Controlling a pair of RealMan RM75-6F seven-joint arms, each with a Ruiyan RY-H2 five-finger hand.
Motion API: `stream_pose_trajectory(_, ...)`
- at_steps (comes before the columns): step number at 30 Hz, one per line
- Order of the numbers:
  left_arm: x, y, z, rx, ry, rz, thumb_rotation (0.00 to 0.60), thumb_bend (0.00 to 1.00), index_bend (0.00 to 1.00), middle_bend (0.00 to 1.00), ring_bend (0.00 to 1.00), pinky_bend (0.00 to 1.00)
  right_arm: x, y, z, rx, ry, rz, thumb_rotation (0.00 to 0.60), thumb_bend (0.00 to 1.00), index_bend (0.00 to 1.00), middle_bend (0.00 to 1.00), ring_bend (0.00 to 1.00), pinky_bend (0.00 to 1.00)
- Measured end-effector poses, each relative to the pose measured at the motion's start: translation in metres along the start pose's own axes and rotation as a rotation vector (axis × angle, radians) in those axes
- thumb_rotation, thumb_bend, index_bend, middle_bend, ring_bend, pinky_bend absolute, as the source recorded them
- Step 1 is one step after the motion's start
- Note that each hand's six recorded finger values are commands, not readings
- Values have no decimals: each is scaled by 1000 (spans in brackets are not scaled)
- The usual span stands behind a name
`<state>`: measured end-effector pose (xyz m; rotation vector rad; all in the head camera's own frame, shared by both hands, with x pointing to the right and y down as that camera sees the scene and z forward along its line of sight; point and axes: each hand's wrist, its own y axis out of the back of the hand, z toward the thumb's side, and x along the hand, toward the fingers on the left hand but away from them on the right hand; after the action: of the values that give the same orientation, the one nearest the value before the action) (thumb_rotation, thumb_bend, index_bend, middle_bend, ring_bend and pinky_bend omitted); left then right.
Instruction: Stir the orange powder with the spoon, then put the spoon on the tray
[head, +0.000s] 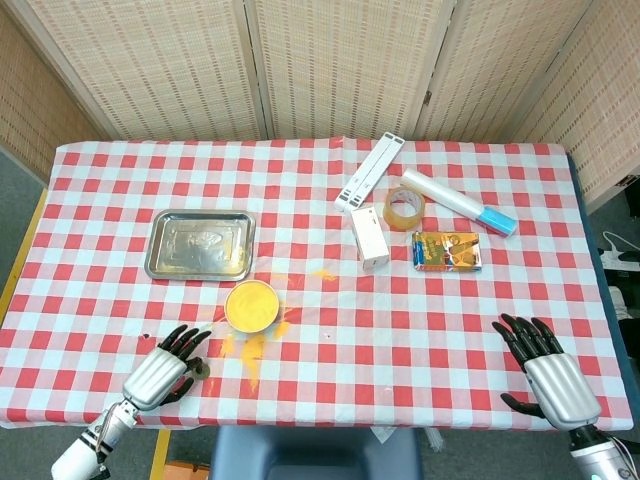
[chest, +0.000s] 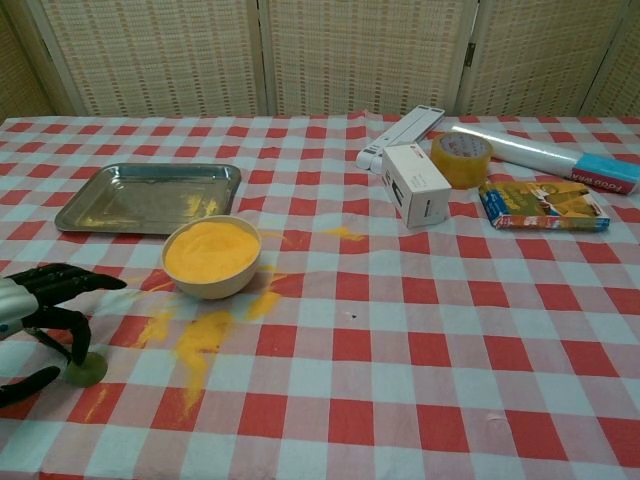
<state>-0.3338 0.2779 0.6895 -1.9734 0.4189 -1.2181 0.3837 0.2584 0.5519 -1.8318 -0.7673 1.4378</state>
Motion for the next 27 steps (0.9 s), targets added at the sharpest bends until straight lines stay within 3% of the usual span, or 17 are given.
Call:
stream_pose_trajectory(9,16,-3,-6,56,7,23,600,473,346,0,0,0,0,1,-3,3,-12,-5,600,50,0,0,0,0)
stream_pose_trajectory(18,16,-11,-17,124,15,-19,600,426,100,0,0,0,-2,0,-3,10,-16,-2,600,51,0,0,0,0)
stream_pose_trajectory(27,10,-4,-27,144,21,-7,600,413,293,0,0,0,-3,-3,-2,16,-20,2,600,50,0,0,0,0)
